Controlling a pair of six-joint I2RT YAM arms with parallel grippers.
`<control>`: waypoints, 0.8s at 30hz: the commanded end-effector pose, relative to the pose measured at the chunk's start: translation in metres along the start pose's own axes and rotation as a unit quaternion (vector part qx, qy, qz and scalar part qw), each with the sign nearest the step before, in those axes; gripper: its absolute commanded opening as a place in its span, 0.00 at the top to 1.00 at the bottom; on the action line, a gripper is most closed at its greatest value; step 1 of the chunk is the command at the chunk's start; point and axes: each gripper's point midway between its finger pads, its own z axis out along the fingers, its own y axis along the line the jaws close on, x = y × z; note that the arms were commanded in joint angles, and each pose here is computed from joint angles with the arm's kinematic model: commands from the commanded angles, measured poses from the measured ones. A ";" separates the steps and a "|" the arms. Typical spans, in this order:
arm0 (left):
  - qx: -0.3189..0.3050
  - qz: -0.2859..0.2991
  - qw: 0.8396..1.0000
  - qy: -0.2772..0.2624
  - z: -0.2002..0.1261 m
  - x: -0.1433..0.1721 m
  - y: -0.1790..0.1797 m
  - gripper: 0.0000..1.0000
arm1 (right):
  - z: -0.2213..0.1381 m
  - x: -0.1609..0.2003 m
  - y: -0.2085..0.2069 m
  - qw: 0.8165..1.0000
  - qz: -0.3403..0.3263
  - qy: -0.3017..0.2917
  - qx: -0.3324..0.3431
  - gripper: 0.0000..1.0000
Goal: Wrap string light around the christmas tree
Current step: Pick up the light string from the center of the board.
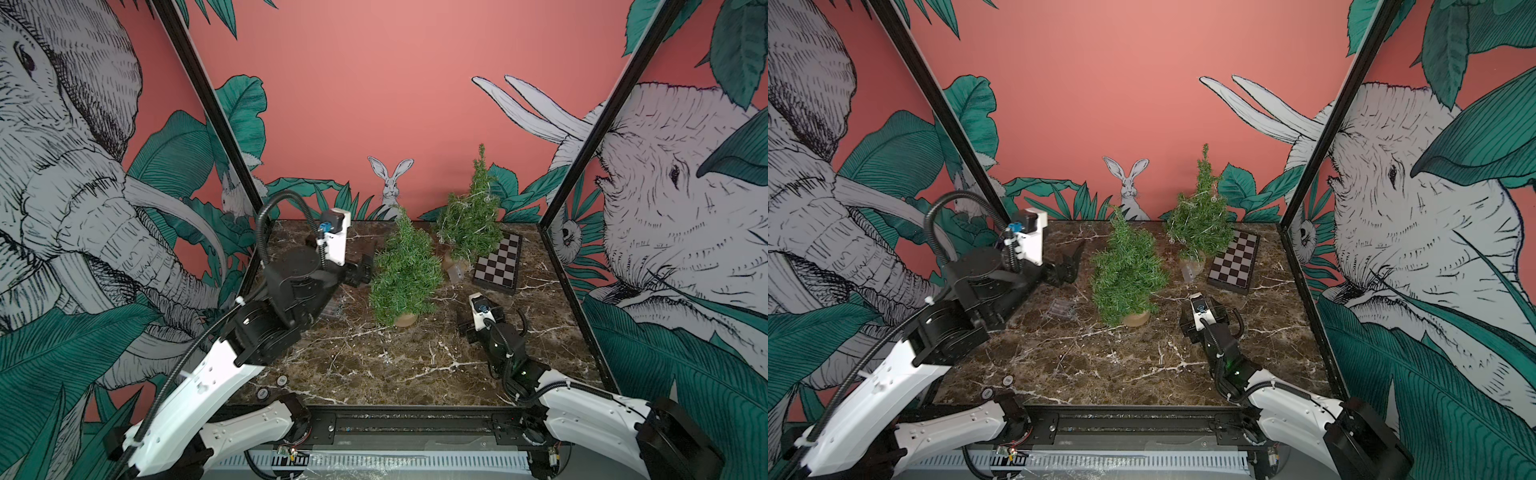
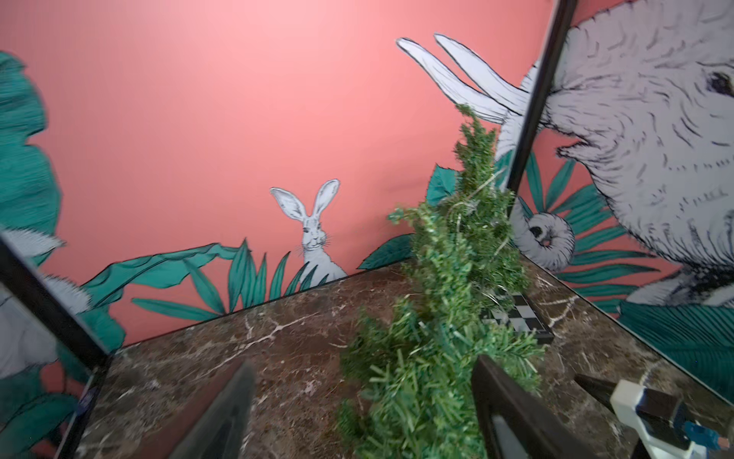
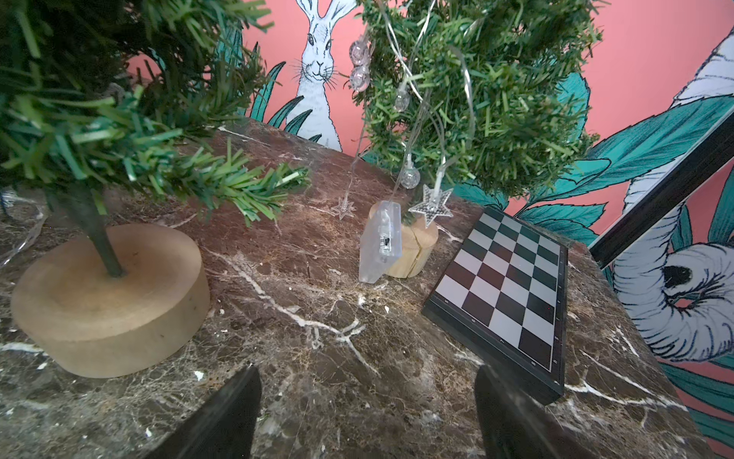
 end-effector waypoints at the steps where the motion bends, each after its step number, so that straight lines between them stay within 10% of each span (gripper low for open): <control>1: -0.114 -0.014 0.992 0.059 -0.022 0.050 0.049 0.15 | 0.001 -0.013 -0.003 1.000 0.008 -0.021 0.012 0.14; 6: -0.221 -0.006 0.964 0.149 -0.045 0.129 0.088 0.31 | 0.002 -0.011 -0.001 1.000 0.011 -0.017 0.007 0.14; 24: -0.171 -0.134 0.867 0.449 0.044 0.317 0.138 0.67 | 0.007 -0.012 0.009 1.000 0.012 -0.010 -0.015 0.13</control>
